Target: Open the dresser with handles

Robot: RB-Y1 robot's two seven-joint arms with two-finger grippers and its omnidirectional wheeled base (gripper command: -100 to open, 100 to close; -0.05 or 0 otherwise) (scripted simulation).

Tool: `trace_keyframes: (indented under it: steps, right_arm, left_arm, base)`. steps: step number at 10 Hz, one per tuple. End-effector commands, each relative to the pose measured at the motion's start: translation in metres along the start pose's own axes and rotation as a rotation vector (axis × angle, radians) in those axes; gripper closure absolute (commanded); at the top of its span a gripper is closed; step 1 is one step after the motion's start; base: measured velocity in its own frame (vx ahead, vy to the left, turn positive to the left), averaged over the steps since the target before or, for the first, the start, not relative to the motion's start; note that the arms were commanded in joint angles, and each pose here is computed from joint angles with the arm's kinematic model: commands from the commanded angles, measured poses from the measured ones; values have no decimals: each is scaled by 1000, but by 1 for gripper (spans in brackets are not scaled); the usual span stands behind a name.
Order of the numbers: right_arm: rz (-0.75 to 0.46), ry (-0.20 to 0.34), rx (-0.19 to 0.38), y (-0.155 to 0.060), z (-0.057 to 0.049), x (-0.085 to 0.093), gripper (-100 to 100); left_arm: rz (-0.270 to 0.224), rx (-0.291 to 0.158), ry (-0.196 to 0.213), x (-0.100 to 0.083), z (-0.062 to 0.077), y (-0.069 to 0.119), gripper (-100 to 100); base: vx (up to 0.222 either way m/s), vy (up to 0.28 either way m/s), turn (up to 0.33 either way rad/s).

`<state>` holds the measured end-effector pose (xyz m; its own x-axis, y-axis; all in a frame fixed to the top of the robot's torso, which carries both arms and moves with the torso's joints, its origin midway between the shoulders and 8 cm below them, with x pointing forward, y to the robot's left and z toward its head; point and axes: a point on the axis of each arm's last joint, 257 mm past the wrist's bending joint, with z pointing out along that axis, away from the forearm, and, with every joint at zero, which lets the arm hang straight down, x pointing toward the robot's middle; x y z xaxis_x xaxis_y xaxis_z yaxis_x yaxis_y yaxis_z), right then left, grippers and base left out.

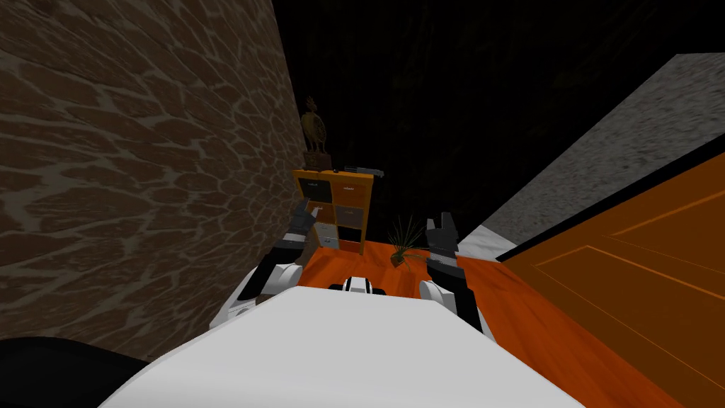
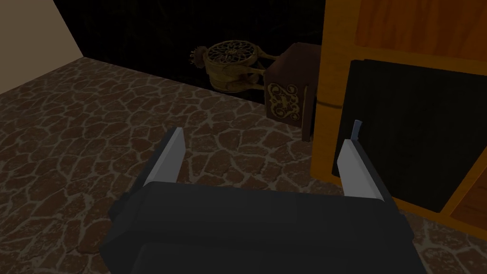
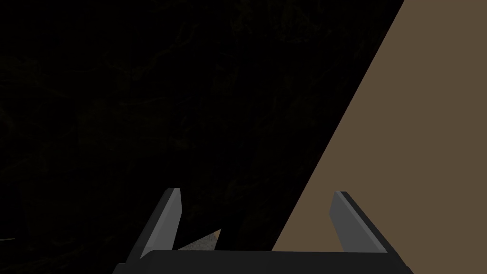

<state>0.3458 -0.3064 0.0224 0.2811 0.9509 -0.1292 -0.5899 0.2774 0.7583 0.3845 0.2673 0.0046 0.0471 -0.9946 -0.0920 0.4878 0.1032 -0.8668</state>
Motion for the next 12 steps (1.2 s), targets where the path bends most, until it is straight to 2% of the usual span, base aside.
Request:
trace_keyframes:
  steps: [1,6,12]
  right_arm:
    - [0,0,0,0,0,0,0]
    - [0,0,0,0,0,0,0]
    - [0,0,0,0,0,0,0]
  left_arm:
    - [-11,-30,-6,0,1,3,-100]
    - [-36,-92,-21,-2,2,11,-100]
    - [-50,-170,-16,-1,1,22,-100]
  base:
    - [100,-51,3]
    - [123,-58,4]
    - [107,-60,3]
